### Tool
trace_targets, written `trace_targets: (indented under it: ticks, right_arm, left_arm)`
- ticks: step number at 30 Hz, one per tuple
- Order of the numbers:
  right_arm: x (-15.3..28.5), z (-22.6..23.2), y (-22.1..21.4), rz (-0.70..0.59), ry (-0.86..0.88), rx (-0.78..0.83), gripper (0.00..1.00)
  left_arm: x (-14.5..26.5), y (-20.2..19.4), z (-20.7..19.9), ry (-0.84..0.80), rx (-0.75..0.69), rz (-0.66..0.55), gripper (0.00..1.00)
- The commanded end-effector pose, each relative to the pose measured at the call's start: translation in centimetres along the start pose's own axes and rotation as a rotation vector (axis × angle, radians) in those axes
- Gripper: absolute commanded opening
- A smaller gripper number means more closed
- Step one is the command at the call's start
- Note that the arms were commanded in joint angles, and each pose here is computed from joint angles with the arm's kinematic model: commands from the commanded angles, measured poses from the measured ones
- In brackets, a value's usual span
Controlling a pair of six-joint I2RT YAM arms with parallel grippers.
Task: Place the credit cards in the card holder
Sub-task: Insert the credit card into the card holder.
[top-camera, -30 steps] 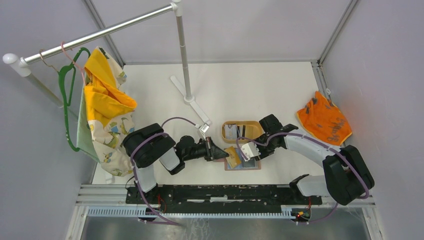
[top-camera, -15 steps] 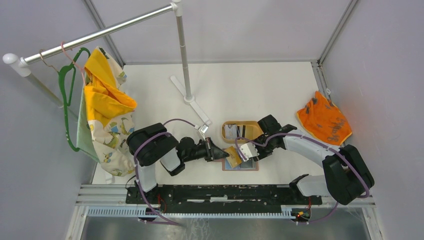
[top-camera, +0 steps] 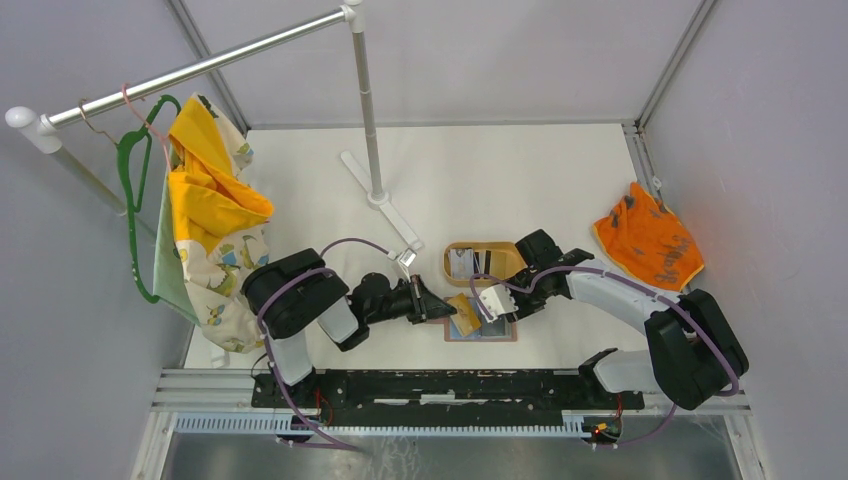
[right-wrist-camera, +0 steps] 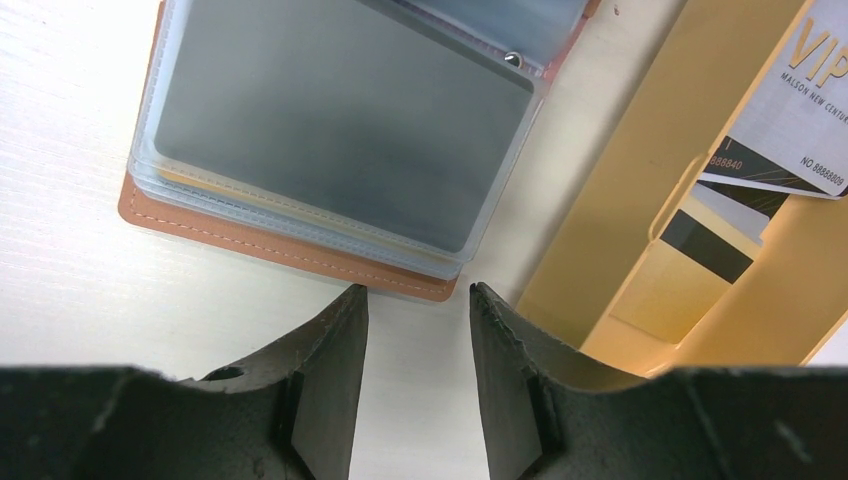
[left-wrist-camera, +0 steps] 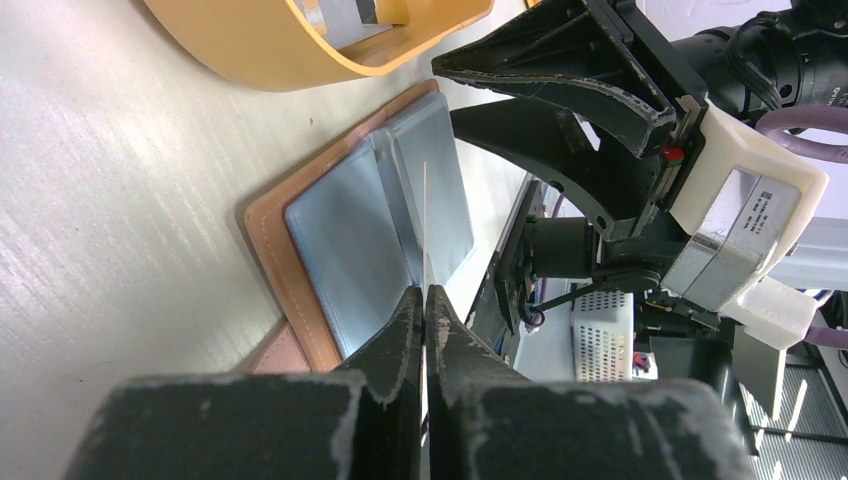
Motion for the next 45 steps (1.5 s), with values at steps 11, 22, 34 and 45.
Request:
trace_targets:
  ticks: [11, 22, 34, 45]
  right_arm:
    - [-0.5, 1.3, -0.1, -0.001, 0.053, -0.028, 0.48]
    - [-0.6, 1.3, 0.0, -0.007, 0.054, -0.029, 0.48]
    - [-0.5, 1.2, 0.1, -0.009, 0.052, -0.028, 0.48]
    - [-0.9, 1.1, 0.7, -0.027, 0.053, 0.001, 0.48]
  left_arm:
    - [-0.7, 0.2, -0.7, -0.019, -0.052, 0.011, 0.02]
    - [-1.0, -0.4, 0.0, 0.011, -0.022, 0.045, 0.02]
    - [-1.6, -1.3, 0.6, 0.053, -0.003, 0.126, 0.02]
    - [-1.6, -2.3, 1.4, 0.092, 0.048, 0.191, 0.02]
Point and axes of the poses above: each gripper's point midway between its finger pads, its own x axis back along the fingers, its own z axis along the line the jaws close on, y = z × x, the point moved 4 cm from there along x, back along the fingers, and after that the axes turned 2 degrees about x, right-handed, at the moved point
